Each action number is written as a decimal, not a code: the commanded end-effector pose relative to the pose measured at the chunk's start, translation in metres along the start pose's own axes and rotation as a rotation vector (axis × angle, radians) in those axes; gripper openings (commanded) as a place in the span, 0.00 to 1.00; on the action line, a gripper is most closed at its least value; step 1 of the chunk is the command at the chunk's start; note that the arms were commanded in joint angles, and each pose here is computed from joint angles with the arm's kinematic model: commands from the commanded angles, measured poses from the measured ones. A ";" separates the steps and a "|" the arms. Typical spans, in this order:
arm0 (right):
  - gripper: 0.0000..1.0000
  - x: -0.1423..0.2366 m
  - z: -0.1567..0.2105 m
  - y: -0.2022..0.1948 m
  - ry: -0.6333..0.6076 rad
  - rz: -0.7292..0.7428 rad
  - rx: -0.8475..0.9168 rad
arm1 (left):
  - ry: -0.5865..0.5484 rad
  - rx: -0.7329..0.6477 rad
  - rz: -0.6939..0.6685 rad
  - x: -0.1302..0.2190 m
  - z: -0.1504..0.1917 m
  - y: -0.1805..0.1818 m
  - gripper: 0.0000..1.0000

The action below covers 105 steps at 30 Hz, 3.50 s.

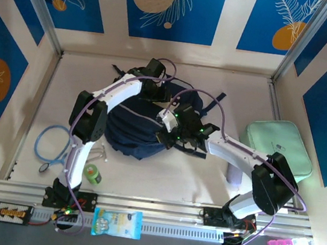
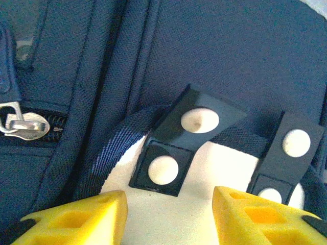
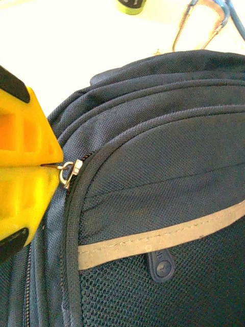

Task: Pack the student bag
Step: Unzip the student bag at the center of the table.

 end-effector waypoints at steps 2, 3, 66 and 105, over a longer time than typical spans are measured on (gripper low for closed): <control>0.23 0.010 0.000 0.009 -0.033 -0.003 -0.158 | 0.042 0.043 -0.090 -0.034 0.008 0.025 0.50; 0.31 0.019 0.005 0.004 -0.042 0.022 -0.214 | 0.034 0.038 -0.070 -0.029 0.006 0.020 0.51; 0.00 -0.002 0.007 -0.093 -0.135 -0.163 -1.439 | -0.110 -0.044 -0.076 0.074 0.196 -0.013 0.40; 0.00 0.005 0.006 -0.101 -0.145 -0.093 -1.357 | -0.180 -0.024 -0.248 0.080 0.185 0.006 0.00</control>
Point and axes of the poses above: each hand's point on the last joint's axis, 136 mm out from that joint toward the fingers, its own x axis back along the fingers, its own y axis along the line the jaws close on, z = x × y, the point moved 5 cm from there along x, back along the fingers, and after that the axes turned 14 degrees about x, right-handed, at the moved point
